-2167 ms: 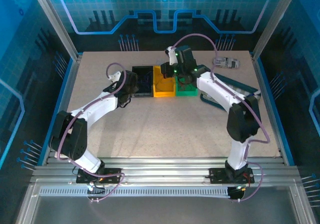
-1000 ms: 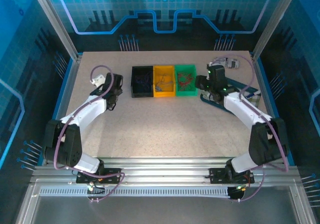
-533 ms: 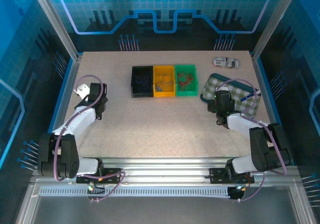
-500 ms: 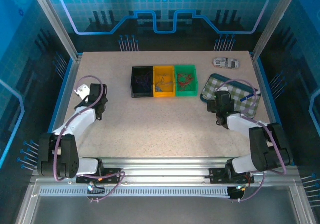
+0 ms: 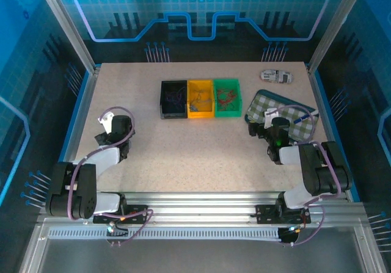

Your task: Untangle the cables

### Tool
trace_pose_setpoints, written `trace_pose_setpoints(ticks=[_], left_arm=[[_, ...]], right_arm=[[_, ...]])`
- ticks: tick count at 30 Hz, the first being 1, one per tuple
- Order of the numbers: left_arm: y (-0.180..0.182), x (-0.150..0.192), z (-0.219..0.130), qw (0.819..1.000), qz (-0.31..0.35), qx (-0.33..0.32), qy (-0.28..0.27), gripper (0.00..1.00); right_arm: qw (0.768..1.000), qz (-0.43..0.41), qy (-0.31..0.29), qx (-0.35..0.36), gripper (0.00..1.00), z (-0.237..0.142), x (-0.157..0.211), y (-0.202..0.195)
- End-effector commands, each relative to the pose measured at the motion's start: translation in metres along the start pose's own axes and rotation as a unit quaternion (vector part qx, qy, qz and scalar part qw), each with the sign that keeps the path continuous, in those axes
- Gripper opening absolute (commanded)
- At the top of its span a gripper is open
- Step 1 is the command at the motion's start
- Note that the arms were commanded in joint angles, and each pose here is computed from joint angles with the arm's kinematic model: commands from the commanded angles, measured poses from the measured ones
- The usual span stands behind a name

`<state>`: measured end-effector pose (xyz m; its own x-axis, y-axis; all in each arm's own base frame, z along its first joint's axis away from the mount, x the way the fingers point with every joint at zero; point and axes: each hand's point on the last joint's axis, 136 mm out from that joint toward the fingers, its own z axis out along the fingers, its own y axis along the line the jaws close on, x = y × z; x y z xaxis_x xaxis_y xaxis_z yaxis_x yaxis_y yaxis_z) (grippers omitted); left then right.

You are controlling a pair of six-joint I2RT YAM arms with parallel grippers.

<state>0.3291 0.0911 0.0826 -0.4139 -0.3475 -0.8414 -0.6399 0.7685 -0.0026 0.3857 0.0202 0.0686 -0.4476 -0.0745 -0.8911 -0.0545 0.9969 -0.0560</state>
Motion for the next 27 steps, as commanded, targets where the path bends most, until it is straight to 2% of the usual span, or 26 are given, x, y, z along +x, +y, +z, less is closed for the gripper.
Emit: trace_pose_setpoints(ticks=[1, 3, 5, 8, 11, 12, 14, 15, 27], left_arm=[[-0.023, -0.037, 0.0, 0.995, -0.015, 0.053, -0.08, 0.99], [-0.033, -0.039, 0.009, 0.993, -0.015, 0.067, -0.092, 0.99], [-0.049, -0.037, 0.014, 0.994, 0.024, 0.071, -0.076, 0.99], [-0.084, -0.034, -0.003, 0.978, 0.078, 0.154, -0.118, 0.99], [-0.103, -0.014, -0.013, 0.958, 0.102, 0.237, -0.123, 0.99], [-0.103, -0.018, -0.009, 0.955, 0.097, 0.237, -0.148, 1.0], [-0.1, -0.011, -0.006, 0.961, 0.093, 0.236, -0.106, 0.99], [-0.101, -0.015, -0.006, 0.959, 0.09, 0.241, -0.121, 0.99], [-0.1, -0.013, -0.006, 0.959, 0.091, 0.24, -0.118, 1.0]], right_arm=[[0.998, -0.007, -0.063, -0.009, 1.0, -0.001, -0.032, 0.001], [0.998, -0.007, -0.063, -0.008, 1.0, -0.001, -0.032, 0.0], [0.998, -0.008, -0.063, -0.007, 1.0, -0.001, -0.032, 0.001], [0.998, -0.009, -0.063, -0.006, 1.0, -0.001, -0.032, 0.001], [0.998, -0.011, -0.063, -0.005, 1.0, -0.001, -0.032, 0.001], [0.998, -0.01, -0.063, -0.005, 1.0, -0.001, -0.032, 0.001], [0.998, -0.01, -0.063, -0.005, 1.0, -0.001, -0.032, 0.002], [0.998, -0.01, -0.064, -0.004, 1.0, -0.001, -0.033, 0.001], [0.997, -0.032, -0.074, -0.007, 1.0, -0.004, -0.034, 0.011]])
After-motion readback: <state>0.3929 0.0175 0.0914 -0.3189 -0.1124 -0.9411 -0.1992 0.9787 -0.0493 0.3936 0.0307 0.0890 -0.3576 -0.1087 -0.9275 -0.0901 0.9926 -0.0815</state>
